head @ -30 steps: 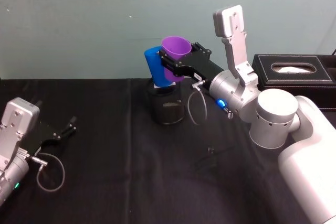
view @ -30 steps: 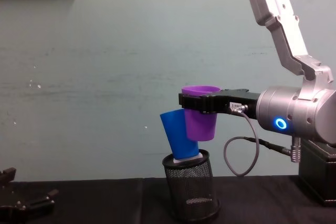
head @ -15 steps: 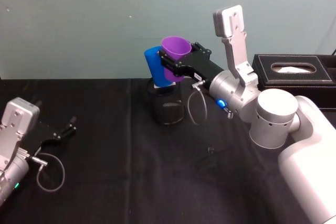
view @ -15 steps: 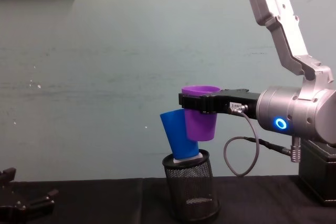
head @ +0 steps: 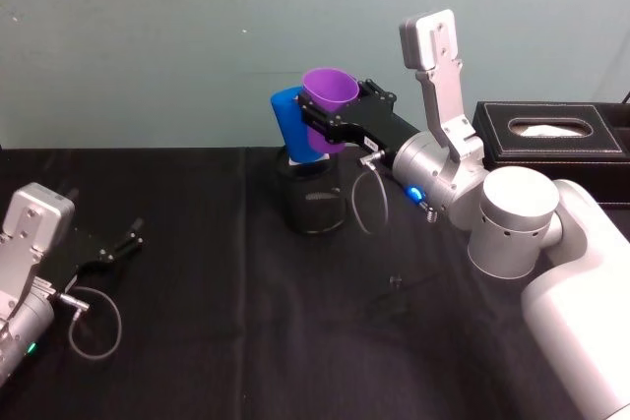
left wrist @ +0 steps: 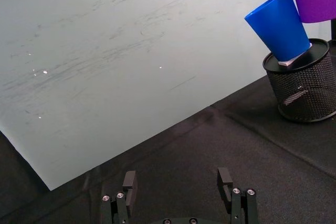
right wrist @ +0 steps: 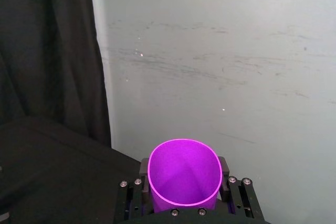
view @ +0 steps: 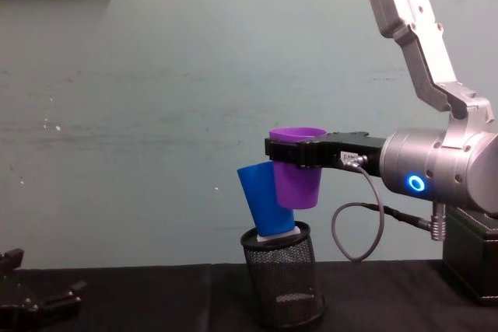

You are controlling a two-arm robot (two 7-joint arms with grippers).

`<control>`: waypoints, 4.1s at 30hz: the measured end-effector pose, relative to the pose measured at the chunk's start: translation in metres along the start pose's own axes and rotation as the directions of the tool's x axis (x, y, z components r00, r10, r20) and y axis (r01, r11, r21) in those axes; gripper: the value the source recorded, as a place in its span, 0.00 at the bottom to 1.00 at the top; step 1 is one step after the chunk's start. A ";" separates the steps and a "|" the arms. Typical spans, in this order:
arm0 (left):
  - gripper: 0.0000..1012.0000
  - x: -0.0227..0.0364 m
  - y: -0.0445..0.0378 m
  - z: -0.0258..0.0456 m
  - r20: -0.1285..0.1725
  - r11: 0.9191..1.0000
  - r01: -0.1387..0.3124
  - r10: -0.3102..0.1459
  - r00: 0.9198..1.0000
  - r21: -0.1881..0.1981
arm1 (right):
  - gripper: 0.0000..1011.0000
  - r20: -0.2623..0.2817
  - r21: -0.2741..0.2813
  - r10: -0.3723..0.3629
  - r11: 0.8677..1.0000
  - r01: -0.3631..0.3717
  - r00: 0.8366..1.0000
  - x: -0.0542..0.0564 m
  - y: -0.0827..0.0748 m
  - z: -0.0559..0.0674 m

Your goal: Pick up one cup with a gripper and tap it against the other cup.

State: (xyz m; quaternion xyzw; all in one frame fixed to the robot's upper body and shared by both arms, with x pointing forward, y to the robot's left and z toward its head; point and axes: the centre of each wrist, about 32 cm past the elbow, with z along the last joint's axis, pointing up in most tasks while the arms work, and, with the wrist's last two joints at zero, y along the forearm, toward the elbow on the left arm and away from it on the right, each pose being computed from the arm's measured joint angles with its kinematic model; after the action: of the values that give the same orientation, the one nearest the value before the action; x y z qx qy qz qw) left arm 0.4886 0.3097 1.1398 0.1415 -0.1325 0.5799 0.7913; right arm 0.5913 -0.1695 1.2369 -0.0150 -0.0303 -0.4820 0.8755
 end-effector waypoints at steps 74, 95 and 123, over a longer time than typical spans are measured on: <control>0.99 0.0000 0.0000 0.0000 0.000 1.000 0.000 0.000 1.000 0.000 | 0.72 -0.001 0.000 0.001 1.000 -0.001 1.000 0.000 0.000 0.000; 0.99 0.0000 0.0000 0.0000 0.000 1.000 0.000 0.000 1.000 0.000 | 0.72 -0.003 -0.040 -0.002 0.999 0.002 1.000 0.003 -0.029 -0.017; 0.99 0.0000 0.0000 0.0000 0.000 1.000 0.000 0.000 1.000 0.000 | 0.72 -0.002 -0.055 0.027 0.998 -0.027 1.000 -0.007 -0.042 -0.026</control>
State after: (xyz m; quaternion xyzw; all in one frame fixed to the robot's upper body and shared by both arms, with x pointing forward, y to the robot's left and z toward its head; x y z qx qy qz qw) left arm 0.4886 0.3097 1.1398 0.1415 -0.1325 0.5799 0.7913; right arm 0.5534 -0.1873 1.2104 -0.0394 -0.0163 -0.4709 0.8812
